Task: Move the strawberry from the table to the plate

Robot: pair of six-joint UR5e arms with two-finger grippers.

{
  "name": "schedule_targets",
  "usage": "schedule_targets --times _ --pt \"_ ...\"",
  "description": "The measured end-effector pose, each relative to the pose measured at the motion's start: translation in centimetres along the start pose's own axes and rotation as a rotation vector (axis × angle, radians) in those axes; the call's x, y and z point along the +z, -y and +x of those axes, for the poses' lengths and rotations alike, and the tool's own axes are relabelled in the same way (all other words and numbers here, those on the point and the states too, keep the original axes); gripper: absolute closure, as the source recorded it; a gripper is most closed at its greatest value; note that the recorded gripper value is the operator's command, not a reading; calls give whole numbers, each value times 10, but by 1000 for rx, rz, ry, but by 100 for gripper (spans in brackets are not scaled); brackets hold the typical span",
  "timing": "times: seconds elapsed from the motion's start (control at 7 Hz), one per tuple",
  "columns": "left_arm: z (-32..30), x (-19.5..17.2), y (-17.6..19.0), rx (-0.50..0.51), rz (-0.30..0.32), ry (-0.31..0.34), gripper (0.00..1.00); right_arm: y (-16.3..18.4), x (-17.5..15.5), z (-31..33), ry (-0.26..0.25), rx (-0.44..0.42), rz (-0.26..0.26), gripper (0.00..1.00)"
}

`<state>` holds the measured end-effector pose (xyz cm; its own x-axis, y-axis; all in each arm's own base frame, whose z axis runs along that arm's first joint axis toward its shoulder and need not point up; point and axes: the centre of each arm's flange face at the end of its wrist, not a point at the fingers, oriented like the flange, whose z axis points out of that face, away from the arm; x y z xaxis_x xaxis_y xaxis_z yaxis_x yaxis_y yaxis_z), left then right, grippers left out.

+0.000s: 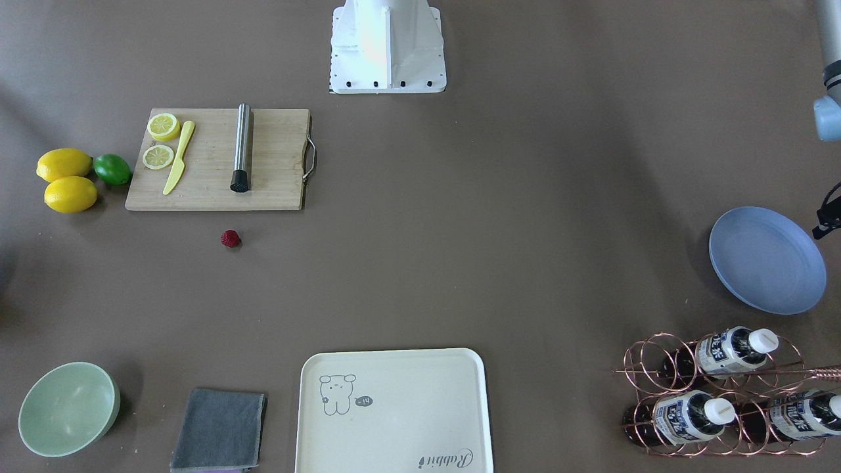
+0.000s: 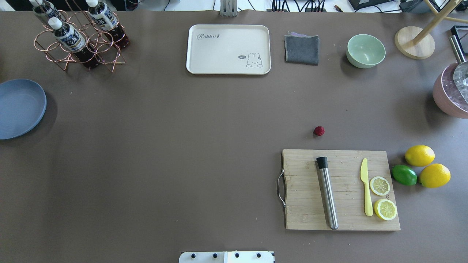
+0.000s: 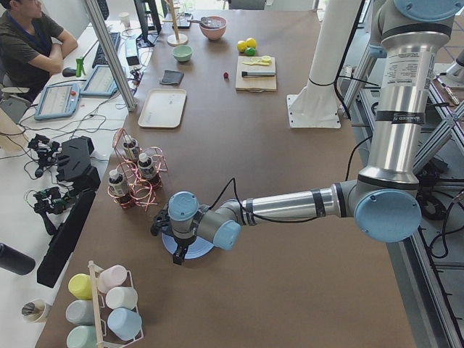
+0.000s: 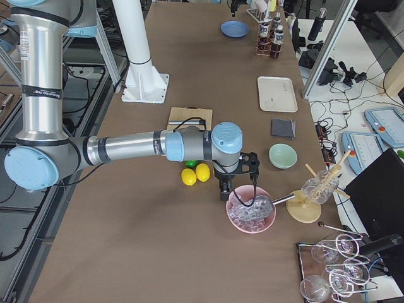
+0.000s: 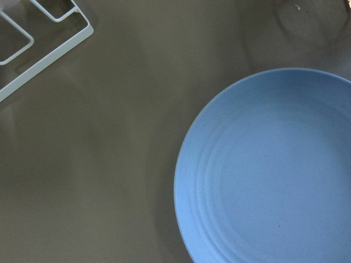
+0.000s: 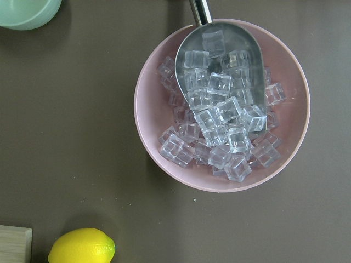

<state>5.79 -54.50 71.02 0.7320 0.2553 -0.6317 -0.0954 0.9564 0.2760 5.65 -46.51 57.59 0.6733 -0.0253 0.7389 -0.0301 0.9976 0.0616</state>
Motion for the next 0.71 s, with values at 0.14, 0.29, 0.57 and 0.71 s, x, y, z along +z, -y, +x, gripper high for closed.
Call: schedule_targets --times 0.14,0.29,0.57,0.71 --pt "4 14 1 12 -3 27 12 1 2 -5 3 4 4 0" --pt "2 23 -2 15 -6 35 12 1 3 -8 5 8 13 0" --pt "2 31 -7 10 -25 -8 16 0 3 -10 12 9 34 0" --pt "4 34 -5 7 -36 -44 16 0 4 -11 13 8 38 0"
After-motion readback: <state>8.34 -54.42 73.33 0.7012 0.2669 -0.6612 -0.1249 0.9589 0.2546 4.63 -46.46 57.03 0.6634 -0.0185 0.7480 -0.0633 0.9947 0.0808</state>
